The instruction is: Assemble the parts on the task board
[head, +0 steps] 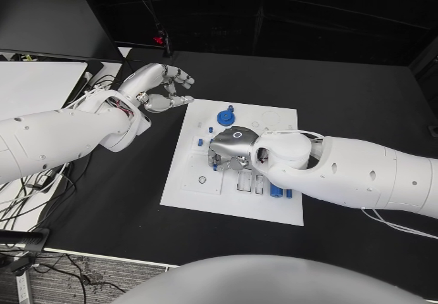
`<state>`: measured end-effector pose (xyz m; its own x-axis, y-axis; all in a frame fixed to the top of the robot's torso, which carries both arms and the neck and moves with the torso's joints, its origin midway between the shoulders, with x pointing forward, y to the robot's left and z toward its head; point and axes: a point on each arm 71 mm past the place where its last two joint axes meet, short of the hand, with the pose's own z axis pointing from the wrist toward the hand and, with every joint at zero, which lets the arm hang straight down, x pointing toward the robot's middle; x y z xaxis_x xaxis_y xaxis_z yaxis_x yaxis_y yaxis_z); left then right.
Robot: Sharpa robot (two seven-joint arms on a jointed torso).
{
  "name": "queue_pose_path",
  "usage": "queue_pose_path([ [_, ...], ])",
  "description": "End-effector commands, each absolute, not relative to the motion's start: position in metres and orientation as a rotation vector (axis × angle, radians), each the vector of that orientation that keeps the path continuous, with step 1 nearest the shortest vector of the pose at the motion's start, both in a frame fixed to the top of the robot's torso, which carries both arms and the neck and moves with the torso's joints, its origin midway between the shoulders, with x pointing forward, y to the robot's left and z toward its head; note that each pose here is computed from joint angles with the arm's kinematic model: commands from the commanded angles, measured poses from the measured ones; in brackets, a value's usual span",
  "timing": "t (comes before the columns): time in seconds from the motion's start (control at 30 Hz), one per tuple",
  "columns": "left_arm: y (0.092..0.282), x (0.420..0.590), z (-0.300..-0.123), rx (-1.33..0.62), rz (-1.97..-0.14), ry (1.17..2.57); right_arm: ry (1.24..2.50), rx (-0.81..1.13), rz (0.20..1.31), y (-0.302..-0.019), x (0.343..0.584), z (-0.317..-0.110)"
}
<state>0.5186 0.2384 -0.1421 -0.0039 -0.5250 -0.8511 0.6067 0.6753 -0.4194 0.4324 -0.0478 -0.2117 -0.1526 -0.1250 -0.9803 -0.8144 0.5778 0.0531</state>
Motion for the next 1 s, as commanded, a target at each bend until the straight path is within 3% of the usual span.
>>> queue_pose_path([
  [0.03, 0.2373, 0.5187, -0.1407, 0.083, -0.903, 1.294, 1.640, -0.797, 0.732, -0.0482, 0.4323, -0.2110],
  [1.0, 0.2373, 0.5197, -0.1412, 0.082, -0.900, 1.297, 1.643, -0.794, 0.746, -0.0470, 0.4327, -0.2112],
])
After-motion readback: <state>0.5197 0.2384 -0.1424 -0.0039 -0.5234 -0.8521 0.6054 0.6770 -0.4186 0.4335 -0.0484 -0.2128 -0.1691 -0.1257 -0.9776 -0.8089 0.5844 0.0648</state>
